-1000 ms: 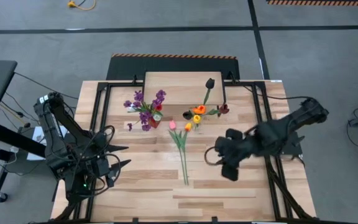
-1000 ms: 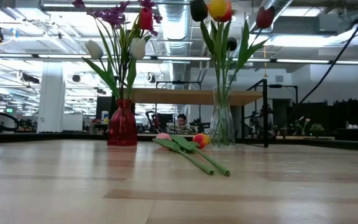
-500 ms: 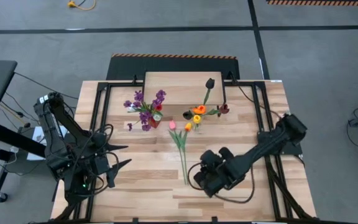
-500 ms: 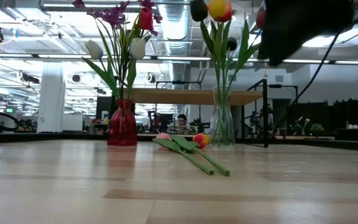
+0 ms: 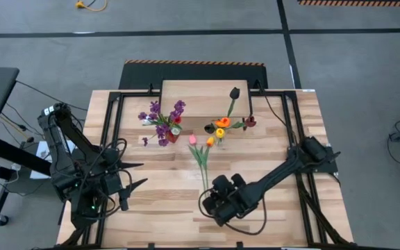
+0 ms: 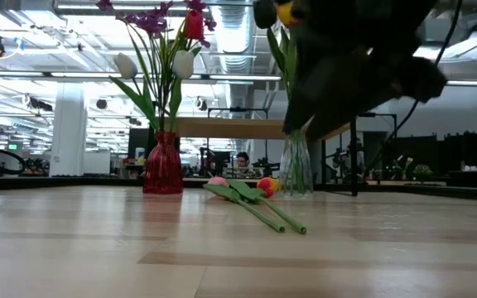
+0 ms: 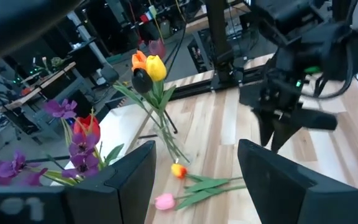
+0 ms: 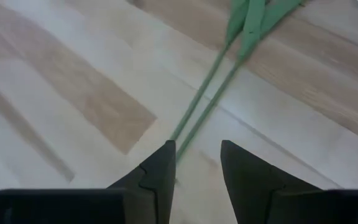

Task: Pick and place flowers into a vace then onto a shelf
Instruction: Put the orange flower into the transparent flower vase

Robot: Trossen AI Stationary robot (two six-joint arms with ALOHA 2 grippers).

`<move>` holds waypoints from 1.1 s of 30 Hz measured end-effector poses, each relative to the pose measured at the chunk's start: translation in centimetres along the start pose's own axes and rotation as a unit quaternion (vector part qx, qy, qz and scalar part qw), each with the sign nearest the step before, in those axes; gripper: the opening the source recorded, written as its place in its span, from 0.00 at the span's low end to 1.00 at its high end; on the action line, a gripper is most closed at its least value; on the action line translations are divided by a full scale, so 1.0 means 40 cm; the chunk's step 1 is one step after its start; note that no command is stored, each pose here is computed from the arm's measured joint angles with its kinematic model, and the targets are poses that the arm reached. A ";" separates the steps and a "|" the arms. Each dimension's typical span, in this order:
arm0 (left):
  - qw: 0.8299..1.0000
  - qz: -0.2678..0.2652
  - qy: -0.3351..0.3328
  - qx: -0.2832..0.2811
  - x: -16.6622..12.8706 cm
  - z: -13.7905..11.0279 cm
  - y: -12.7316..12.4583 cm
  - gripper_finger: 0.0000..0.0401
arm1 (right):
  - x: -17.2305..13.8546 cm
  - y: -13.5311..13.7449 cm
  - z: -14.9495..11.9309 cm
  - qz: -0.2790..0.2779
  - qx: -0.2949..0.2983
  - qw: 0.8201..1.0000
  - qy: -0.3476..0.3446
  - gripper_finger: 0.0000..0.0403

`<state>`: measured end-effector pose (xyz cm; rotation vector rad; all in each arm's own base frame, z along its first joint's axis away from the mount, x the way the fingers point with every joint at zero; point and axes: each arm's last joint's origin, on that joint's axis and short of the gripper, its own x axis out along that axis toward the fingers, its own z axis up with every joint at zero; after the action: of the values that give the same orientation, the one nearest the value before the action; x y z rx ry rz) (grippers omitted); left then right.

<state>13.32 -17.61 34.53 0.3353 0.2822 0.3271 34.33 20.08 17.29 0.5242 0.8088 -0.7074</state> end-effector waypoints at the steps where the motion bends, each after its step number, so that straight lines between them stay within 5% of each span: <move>1: 1.000 -0.002 0.001 -0.004 0.000 0.000 0.000 0.55 | 0.012 0.000 0.002 -0.004 0.002 1.000 0.000 0.30; 11: 0.999 -0.021 0.014 -0.027 0.000 -0.002 -0.003 0.55 | 0.143 0.009 0.011 -0.008 0.019 1.000 0.015 0.29; 33: 0.998 -0.040 0.029 -0.040 0.000 -0.004 -0.006 0.55 | 0.237 -0.031 0.051 -0.036 0.001 0.996 0.082 0.29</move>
<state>13.33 -17.79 34.31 0.2355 0.3376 0.2681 39.01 14.48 10.78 0.5624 0.9848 -0.7388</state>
